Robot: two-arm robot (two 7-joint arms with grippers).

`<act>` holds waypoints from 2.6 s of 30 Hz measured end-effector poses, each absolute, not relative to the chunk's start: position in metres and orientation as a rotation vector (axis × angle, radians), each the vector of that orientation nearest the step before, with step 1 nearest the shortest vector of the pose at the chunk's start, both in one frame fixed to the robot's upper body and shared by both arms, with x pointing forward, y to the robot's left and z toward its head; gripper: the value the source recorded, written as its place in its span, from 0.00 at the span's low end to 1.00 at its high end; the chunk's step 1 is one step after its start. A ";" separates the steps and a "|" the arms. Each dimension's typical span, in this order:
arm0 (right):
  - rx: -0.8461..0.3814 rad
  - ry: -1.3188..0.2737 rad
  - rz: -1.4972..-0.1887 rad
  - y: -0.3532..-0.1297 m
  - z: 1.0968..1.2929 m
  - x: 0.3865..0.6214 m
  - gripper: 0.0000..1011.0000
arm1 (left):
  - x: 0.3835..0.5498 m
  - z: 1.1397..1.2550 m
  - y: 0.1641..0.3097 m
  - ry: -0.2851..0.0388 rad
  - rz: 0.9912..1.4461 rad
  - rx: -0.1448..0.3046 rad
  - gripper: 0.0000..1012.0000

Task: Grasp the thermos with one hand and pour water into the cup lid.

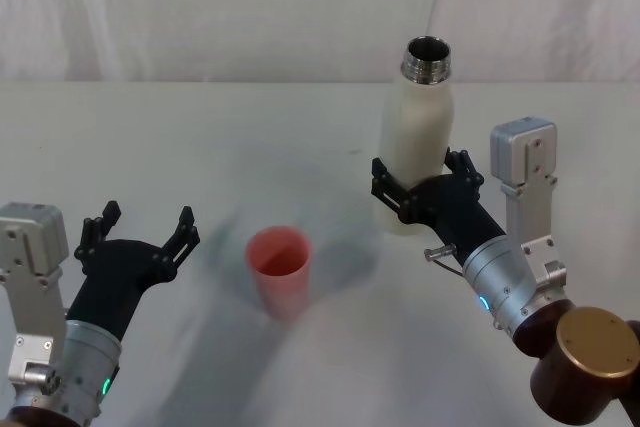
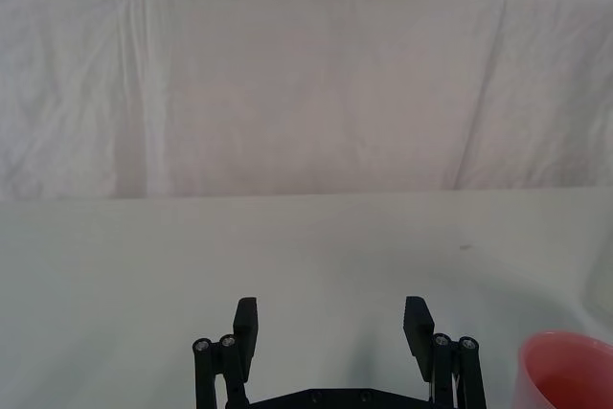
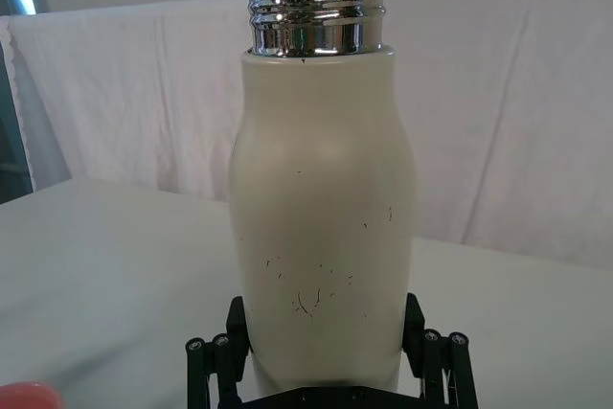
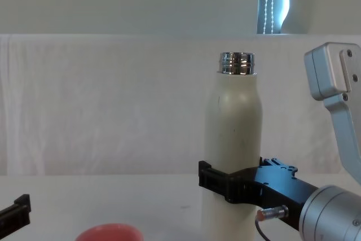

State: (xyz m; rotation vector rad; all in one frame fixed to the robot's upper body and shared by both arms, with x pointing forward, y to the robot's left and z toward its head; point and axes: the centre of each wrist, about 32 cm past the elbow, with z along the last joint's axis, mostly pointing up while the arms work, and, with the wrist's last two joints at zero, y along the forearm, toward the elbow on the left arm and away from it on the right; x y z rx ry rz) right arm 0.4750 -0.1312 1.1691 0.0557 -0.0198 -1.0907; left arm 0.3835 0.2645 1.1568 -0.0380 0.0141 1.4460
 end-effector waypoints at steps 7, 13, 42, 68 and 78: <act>0.056 -0.020 -1.090 -0.131 1.169 0.475 0.94 | 0.384 1.157 0.265 0.014 1.446 -0.038 0.99; 0.056 -0.020 -1.090 -0.131 1.169 0.475 0.94 | 0.384 1.157 0.265 0.014 1.446 -0.038 0.99; -0.298 -0.543 -1.075 -0.127 1.177 0.471 0.94 | 0.384 1.157 0.265 0.014 1.446 -0.038 0.99; -0.523 -1.022 -1.044 -0.126 1.152 0.476 0.94 | 0.384 1.157 0.265 0.014 1.446 -0.038 0.99; -0.603 -1.103 -0.994 -0.130 1.154 0.480 0.94 | 0.384 1.157 0.265 0.014 1.446 -0.038 0.99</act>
